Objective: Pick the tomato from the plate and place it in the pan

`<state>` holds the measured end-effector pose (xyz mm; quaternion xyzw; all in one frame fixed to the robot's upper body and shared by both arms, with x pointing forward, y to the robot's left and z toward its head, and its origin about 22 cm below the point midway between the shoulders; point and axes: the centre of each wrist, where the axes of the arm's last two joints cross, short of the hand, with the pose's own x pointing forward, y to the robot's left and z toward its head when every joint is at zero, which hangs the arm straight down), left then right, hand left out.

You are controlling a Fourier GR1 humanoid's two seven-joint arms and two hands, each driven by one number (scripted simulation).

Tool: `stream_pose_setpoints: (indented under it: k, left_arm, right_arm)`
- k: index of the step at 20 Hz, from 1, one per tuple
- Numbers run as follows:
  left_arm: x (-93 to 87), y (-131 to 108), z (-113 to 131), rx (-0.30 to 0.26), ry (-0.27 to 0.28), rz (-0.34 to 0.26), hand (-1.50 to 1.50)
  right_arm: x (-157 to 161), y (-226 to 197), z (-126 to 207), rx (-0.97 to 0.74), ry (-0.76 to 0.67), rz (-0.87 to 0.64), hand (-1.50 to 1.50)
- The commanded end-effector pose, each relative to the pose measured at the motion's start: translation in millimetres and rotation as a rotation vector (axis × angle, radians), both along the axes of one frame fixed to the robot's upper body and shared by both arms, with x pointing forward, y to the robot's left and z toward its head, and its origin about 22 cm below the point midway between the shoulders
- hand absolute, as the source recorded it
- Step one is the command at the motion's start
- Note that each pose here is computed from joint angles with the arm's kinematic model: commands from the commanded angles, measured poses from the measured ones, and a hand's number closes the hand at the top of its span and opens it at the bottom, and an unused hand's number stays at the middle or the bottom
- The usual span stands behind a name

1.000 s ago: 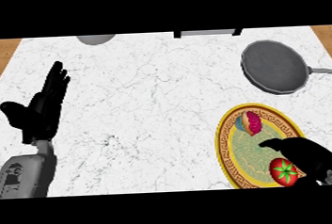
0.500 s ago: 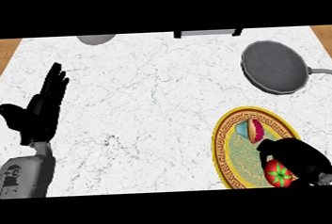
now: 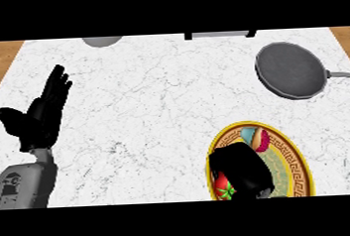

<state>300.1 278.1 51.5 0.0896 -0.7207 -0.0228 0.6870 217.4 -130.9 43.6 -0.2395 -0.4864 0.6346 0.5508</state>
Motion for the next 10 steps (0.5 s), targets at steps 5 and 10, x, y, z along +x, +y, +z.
stream_pose_setpoints:
  k: [5,10]
  left_arm:
    - [3.5,10,-5,0.008,0.002,0.02,0.0]
    - [-1.7,5,-9,-0.004,0.003,0.01,0.0]
  right_arm:
    - [-20,7,70,0.221,-0.448,-0.087,1.5]
    - [-10,-13,80,0.307,-0.551,-0.202,1.5]
